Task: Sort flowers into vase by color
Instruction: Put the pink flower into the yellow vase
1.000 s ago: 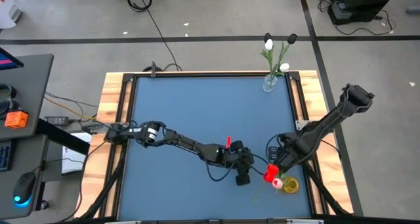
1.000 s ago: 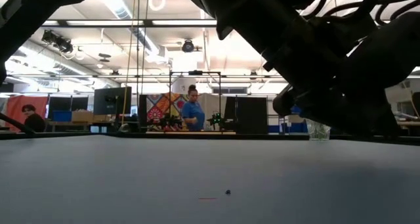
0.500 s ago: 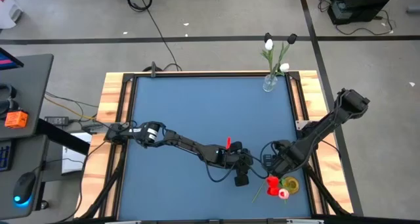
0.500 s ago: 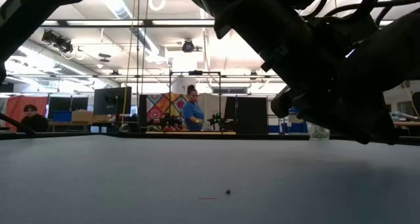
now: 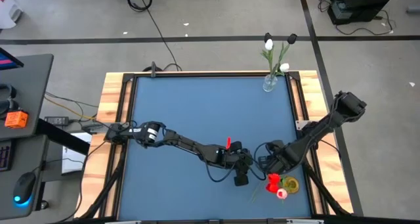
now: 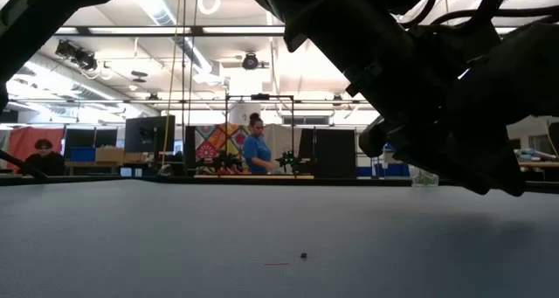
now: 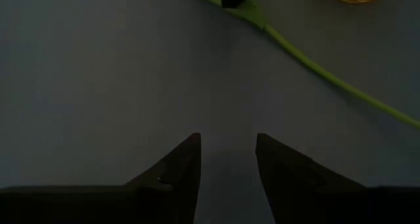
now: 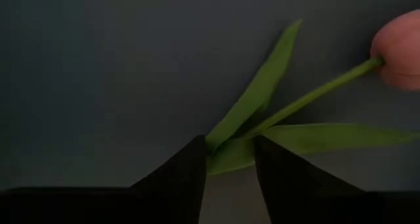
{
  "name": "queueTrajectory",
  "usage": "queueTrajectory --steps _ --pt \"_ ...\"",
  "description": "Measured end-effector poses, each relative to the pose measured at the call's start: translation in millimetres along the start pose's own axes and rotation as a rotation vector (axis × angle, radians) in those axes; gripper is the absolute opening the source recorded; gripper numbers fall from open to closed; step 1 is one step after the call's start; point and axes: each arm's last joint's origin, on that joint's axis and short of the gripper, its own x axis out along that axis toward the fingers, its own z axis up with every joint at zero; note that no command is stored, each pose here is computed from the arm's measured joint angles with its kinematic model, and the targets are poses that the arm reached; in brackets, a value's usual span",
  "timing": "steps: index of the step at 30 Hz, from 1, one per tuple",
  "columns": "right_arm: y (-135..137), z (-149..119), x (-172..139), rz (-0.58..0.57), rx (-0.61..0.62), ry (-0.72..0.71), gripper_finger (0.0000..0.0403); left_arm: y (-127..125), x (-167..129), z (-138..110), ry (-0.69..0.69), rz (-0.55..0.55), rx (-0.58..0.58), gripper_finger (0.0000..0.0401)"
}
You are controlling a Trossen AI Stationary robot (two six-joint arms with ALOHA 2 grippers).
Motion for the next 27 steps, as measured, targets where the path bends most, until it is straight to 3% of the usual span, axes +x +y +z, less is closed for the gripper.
queueTrajectory --steps 6,10,17,22,27 --pt "6.7 14.3 -10.9 0.114 -0.13 -0.08 0.0129 0.7 0.1 0.3 0.0 0.001 -0.002 0.0153" --pt "10.2 30.9 -22.6 0.179 -0.137 -0.121 0.0126 1.7 -3.2 3.2 0.0 -0.005 -0.052 0.0153" --pt "-1.2 49.3 -30.8 0.002 0.009 0.119 0.0125 11.2 -8.1 12.9 -0.007 -0.03 -0.152 0.0153" --pt "0.5 43.2 -28.7 0.011 0.014 0.14 0.0125 12.9 -11.8 16.5 -0.013 -0.027 -0.158 0.0153" --pt "-1.8 38.7 -4.3 -0.02 0.056 0.155 0.0125 11.9 -11.7 14.8 0.002 -0.032 -0.153 0.0153"
